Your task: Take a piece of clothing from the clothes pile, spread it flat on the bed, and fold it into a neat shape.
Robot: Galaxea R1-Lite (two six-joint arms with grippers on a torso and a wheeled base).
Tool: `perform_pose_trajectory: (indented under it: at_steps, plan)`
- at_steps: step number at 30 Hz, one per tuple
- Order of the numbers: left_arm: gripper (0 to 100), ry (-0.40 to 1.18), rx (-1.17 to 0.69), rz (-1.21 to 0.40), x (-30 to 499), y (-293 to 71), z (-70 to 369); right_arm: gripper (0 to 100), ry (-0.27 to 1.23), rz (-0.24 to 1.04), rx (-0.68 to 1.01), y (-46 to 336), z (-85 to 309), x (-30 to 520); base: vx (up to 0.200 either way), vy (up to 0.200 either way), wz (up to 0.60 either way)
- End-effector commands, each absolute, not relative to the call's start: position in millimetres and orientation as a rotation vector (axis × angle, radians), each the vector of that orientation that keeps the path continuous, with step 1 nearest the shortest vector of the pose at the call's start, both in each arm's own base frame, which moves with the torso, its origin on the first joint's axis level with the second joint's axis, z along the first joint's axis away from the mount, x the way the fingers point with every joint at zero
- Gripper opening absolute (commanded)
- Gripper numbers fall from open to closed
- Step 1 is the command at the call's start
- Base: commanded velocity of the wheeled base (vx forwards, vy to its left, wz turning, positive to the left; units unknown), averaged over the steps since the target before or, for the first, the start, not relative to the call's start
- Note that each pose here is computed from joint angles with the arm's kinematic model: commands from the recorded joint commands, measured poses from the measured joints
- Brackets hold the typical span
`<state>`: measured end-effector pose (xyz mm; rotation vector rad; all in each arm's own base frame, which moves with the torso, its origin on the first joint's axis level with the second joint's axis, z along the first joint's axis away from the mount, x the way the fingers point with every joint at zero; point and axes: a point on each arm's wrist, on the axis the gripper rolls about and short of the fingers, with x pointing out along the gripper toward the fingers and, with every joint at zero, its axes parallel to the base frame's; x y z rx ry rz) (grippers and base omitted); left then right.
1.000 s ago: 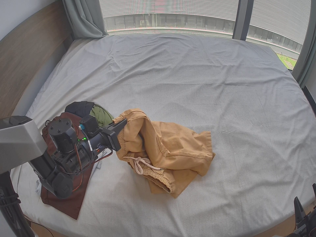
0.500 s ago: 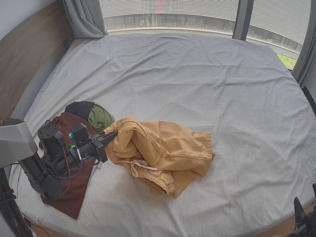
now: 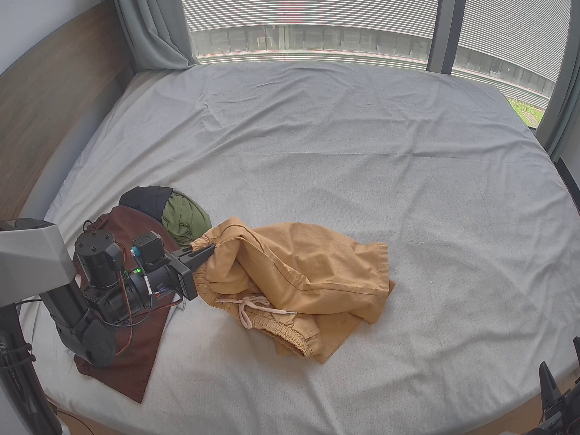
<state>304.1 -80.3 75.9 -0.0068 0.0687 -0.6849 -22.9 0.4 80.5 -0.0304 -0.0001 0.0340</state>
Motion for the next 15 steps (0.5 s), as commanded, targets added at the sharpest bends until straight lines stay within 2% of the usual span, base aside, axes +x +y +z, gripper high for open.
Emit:
perform_pose_trajectory:
  at_steps: [1, 11, 12, 14, 15]
  plan:
    - [0, 0.074, -0.007, -0.684, 304.6, -80.1, 74.0, 100, 0.001, 0.043, -0.034, 0.6, 75.3, -22.8, 0.000, 0.000, 0.00]
    - [0, 0.093, -0.010, -0.682, 306.4, -80.0, 68.0, 100, -0.016, 0.047, -0.039, 0.8, 77.3, -23.0, 0.000, 0.000, 0.00]
    - [0, 0.094, -0.010, -0.682, 306.1, -79.9, 67.8, 100, -0.045, 0.053, -0.035, 0.9, 82.4, -24.0, 0.000, 0.000, 0.00]
    - [0, 0.096, -0.010, -0.682, 305.8, -79.9, 67.5, 100, -0.191, 0.040, -0.041, 1.8, 119.1, -31.0, 0.000, 0.000, 0.00]
    - [0, 0.096, -0.010, -0.682, 306.2, -80.0, 67.3, 100, -0.217, 0.033, -0.042, 2.0, 132.9, -31.9, 0.000, 0.000, 0.00]
